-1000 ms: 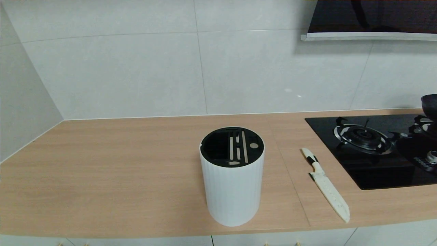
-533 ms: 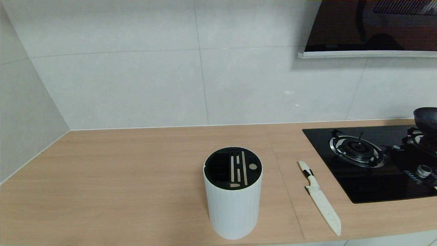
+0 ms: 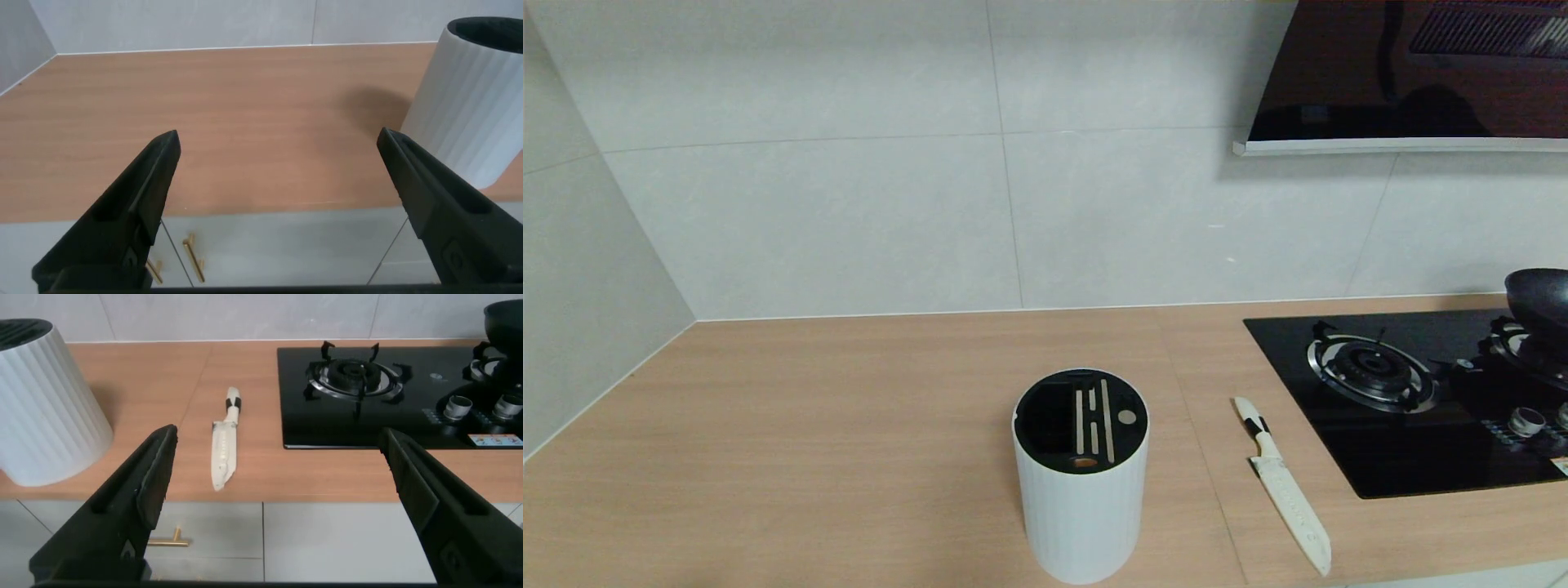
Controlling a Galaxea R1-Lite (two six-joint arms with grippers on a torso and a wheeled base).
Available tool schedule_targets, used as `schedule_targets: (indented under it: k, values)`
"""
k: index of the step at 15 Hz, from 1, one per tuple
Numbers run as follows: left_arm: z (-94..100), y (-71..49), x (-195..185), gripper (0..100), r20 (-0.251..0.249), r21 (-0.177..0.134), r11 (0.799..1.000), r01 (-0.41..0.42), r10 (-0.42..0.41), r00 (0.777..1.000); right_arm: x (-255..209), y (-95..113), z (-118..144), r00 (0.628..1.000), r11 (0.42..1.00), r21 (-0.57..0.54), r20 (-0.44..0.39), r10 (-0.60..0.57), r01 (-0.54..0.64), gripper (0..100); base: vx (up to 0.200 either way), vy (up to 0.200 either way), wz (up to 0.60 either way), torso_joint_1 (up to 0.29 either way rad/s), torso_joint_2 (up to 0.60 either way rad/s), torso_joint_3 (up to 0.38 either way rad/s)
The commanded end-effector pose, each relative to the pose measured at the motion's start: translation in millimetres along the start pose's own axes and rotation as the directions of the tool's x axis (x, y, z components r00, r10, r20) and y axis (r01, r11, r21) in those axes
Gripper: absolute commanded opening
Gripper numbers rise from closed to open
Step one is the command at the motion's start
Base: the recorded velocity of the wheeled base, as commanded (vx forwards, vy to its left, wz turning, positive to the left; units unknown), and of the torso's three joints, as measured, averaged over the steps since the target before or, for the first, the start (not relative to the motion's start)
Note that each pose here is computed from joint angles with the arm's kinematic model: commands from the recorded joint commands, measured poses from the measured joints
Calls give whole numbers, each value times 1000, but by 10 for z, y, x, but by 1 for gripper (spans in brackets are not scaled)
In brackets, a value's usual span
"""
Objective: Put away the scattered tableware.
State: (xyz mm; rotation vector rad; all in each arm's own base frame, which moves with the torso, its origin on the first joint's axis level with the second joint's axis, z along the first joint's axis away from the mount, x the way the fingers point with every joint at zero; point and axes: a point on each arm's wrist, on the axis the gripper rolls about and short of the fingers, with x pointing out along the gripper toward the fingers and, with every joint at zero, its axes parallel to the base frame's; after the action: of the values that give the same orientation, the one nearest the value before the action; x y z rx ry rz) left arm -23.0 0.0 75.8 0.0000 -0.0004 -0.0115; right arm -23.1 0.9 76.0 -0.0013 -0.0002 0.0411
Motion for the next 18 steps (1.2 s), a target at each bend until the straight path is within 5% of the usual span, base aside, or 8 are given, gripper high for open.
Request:
schedule_targets:
  k: [1,13,15,18]
  values:
    - [0,0,0,100,0,0,1000,1,-1,1000,1,0,1,1000,1000,0,0,0,0,100,0,0,0,0,0,0]
    - [0,0,0,100,0,0,1000,1,-1,1000,2,0,1,1000,1000,0,3,0,0,100,0,0,0,0,0,0]
    - [0,0,0,100,0,0,1000,-1,1,1000,-78,6,286,994,1000,22,110,16,-18,100,0,0,0,0,0,0]
    - [0,0,0,100,0,0,1000,-1,1,1000,54,15,457,996,996,34,-43,83,-82,100,0,0,0,0,0,0]
